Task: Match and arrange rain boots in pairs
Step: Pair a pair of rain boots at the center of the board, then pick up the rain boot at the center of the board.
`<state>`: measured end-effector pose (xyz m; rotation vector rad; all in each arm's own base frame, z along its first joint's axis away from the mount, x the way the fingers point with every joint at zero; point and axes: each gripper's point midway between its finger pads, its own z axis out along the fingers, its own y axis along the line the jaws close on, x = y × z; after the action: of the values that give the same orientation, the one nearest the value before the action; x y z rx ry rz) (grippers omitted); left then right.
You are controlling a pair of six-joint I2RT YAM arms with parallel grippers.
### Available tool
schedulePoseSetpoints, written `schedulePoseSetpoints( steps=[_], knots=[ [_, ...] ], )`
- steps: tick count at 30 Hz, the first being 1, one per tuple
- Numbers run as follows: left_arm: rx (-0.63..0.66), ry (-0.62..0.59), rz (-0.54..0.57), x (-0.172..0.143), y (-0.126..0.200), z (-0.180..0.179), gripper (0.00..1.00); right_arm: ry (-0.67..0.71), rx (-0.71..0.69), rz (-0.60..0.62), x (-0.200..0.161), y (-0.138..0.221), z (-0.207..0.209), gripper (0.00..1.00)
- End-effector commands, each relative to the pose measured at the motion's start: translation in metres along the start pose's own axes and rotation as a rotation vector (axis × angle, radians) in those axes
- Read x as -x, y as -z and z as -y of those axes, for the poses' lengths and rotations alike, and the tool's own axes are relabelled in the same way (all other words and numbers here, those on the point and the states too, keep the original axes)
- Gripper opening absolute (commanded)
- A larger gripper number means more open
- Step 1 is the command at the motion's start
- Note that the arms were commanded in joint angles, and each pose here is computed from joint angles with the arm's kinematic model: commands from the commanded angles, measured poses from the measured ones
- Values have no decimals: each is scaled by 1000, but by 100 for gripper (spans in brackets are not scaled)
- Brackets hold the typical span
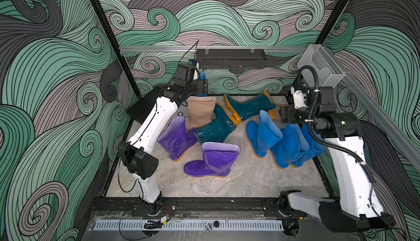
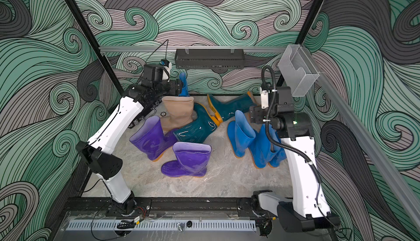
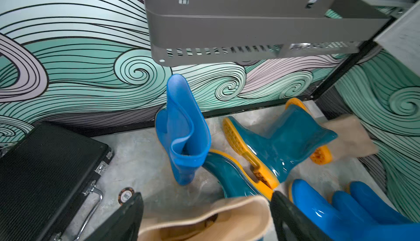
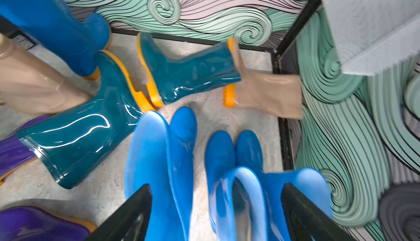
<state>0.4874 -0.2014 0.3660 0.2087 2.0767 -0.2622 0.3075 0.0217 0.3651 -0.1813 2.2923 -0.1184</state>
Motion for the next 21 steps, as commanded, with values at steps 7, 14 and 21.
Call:
schedulePoseSetpoints(
  steps=[7,14,21],
  knots=[
    [12,-85,-140,-35,-86,-17,93,30,49,-13,19,-30,-36,91],
    [-39,-67,-160,-39,-113,-13,39,54,93,-67,18,-53,-61,90],
    [-122,28,11,20,-79,0,0,77,121,-72,24,-63,-75,89]
  ],
)
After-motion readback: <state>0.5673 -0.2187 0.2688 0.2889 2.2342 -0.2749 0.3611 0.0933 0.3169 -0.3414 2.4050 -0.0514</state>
